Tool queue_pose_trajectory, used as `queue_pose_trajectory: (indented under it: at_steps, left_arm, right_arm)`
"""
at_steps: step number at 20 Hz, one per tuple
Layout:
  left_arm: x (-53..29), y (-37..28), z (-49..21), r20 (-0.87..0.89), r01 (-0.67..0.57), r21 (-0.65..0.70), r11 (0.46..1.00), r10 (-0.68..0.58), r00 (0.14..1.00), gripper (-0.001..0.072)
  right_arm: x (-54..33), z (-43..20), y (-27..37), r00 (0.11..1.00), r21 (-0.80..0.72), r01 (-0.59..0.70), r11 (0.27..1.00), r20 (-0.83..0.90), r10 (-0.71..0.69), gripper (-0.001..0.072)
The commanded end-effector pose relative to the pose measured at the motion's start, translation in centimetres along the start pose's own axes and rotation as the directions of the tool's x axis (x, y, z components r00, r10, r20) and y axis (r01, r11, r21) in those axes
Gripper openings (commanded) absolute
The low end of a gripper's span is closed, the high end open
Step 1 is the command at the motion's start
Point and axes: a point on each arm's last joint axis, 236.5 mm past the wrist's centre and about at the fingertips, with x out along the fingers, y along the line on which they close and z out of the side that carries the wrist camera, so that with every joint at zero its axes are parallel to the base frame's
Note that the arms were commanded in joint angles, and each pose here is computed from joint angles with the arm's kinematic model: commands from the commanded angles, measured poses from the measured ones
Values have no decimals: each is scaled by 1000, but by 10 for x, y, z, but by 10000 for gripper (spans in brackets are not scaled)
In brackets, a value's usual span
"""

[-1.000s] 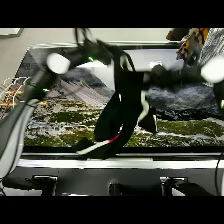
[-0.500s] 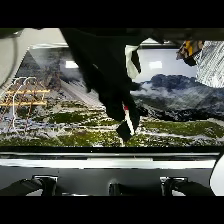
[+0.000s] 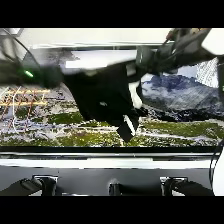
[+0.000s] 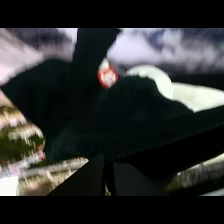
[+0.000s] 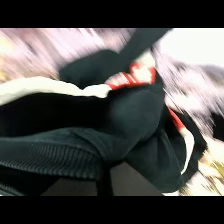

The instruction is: Fold the clothes and pants, and hang the long-sleeved shirts on hangers.

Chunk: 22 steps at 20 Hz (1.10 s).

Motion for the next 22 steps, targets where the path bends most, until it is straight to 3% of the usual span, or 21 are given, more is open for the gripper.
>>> queue_pose_trajectory:
  at_steps: [1,4,9,10,12,15,18,22]
  left_arm:
    - [64,-17,-85,-224,32,-104,994,-55,973,34]
    - [115,-27,-133,-272,63,-190,980,-114,955,34]
    - [154,-16,-163,-275,50,-246,968,-119,954,34]
    - [157,-15,-163,-274,49,-247,968,-118,954,34]
    - [161,-16,-159,-255,56,-252,966,-122,959,34]
    - [163,-17,-153,-231,68,-256,964,-129,964,34]
    - [164,-18,-152,-226,70,-257,964,-130,965,35]
    - [164,-17,-152,-226,71,-248,966,-129,966,35]
  right_arm:
    - [50,-59,-37,964,-99,179,979,-179,-195,53]
    - [105,-108,-44,931,-134,244,960,-244,-271,53]
    - [156,-142,-63,929,63,299,952,-245,-276,62]
    - [156,-143,-63,929,84,302,949,-250,-274,136]
    - [147,-147,-61,920,128,321,938,-279,-277,379]
    - [101,-156,-63,892,141,368,919,-331,-306,528]
    - [45,-162,-71,885,177,410,895,-313,-344,550]
    - [50,-179,-71,901,381,410,829,-311,-303,550]
